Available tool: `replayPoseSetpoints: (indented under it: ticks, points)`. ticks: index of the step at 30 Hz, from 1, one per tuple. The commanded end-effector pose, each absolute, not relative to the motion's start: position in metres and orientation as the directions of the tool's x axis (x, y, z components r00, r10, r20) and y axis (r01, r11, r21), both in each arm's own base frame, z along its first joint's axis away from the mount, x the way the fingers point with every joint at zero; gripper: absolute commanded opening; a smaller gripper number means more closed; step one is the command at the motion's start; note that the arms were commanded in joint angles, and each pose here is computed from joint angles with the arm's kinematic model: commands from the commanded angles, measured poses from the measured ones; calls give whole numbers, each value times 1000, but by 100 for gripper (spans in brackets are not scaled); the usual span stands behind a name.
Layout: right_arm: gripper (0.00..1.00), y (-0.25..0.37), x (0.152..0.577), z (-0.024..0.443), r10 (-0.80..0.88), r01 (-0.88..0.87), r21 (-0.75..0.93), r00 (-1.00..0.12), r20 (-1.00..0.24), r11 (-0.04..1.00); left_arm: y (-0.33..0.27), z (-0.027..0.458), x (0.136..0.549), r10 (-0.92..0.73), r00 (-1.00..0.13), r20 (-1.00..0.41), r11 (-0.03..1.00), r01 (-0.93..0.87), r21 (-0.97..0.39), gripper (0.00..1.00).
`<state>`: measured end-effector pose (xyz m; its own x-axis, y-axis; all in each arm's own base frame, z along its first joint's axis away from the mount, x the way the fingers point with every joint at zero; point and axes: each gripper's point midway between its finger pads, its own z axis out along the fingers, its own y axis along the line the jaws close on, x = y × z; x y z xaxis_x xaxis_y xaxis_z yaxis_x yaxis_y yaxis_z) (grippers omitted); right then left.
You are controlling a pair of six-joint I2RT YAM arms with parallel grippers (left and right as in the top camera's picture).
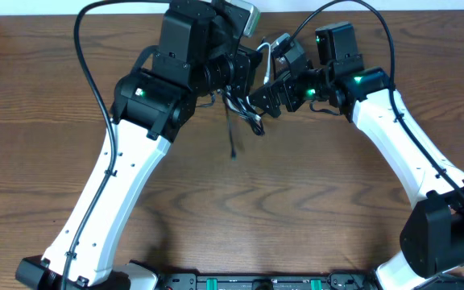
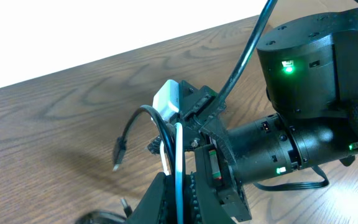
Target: Untangle cables
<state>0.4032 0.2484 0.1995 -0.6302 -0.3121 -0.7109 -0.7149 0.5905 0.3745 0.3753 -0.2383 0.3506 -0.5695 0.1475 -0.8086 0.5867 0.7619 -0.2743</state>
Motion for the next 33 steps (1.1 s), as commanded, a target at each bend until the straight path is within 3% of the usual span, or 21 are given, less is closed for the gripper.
replayPoseSetpoints:
  ticks: [1, 16, 33]
  points:
    - [99, 249, 400, 199, -323, -724, 363, -620, -715, 586, -237, 382, 368, 127, -506, -853, 744, 617, -255, 8]
    - [99, 241, 395, 172, -324, -677, 380, -674, -663, 630, -237, 413, 370, 97, -439, -893, 739, 633, -231, 8]
    - [99, 242, 402, 177, -293, -666, 383, -672, -680, 640, -234, 437, 370, 72, -389, -918, 747, 632, -209, 8]
